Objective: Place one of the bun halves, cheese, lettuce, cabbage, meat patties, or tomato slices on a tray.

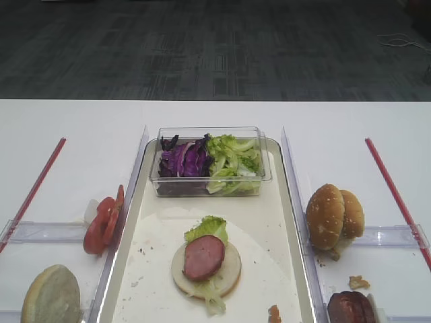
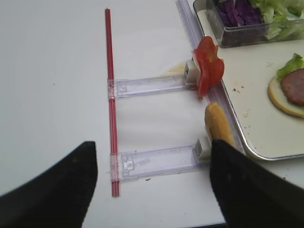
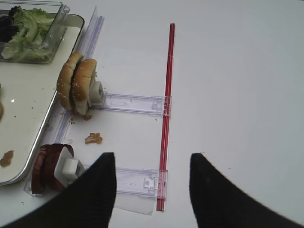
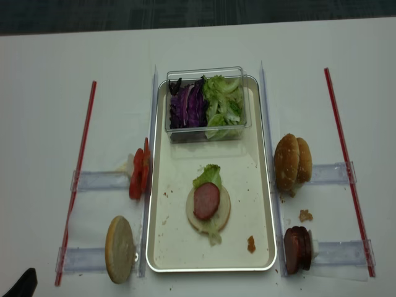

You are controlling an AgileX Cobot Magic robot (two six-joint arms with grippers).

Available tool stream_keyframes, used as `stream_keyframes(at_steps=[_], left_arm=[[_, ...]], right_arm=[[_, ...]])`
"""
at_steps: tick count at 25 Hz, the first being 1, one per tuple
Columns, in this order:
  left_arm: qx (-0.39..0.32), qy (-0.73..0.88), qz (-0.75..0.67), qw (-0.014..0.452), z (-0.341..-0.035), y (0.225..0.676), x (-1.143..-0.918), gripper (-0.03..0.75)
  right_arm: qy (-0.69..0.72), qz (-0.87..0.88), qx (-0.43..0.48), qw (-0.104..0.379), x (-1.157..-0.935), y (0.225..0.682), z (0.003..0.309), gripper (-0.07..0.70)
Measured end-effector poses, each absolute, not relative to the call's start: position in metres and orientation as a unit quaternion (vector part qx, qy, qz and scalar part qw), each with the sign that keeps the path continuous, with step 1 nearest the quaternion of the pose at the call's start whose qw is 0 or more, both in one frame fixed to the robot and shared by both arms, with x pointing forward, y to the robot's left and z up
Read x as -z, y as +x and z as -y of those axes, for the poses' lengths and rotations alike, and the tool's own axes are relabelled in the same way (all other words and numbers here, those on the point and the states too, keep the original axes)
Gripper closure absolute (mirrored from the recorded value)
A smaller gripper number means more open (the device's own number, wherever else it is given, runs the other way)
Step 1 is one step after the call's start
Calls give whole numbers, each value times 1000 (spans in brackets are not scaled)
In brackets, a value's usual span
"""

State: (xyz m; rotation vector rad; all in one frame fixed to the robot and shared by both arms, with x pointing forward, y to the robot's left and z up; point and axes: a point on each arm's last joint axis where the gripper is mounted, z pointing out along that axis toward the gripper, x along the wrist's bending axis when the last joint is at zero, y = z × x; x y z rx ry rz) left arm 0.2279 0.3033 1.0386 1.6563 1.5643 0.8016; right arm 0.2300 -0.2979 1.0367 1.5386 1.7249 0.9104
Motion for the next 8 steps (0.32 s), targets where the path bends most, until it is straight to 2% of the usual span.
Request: stream_keyframes(at_steps=[8], left_arm=[[-310,641,-605,355,-303,228,-1039,242]], right_arm=[[586,-657,-347,323,-1037,230,298,302]])
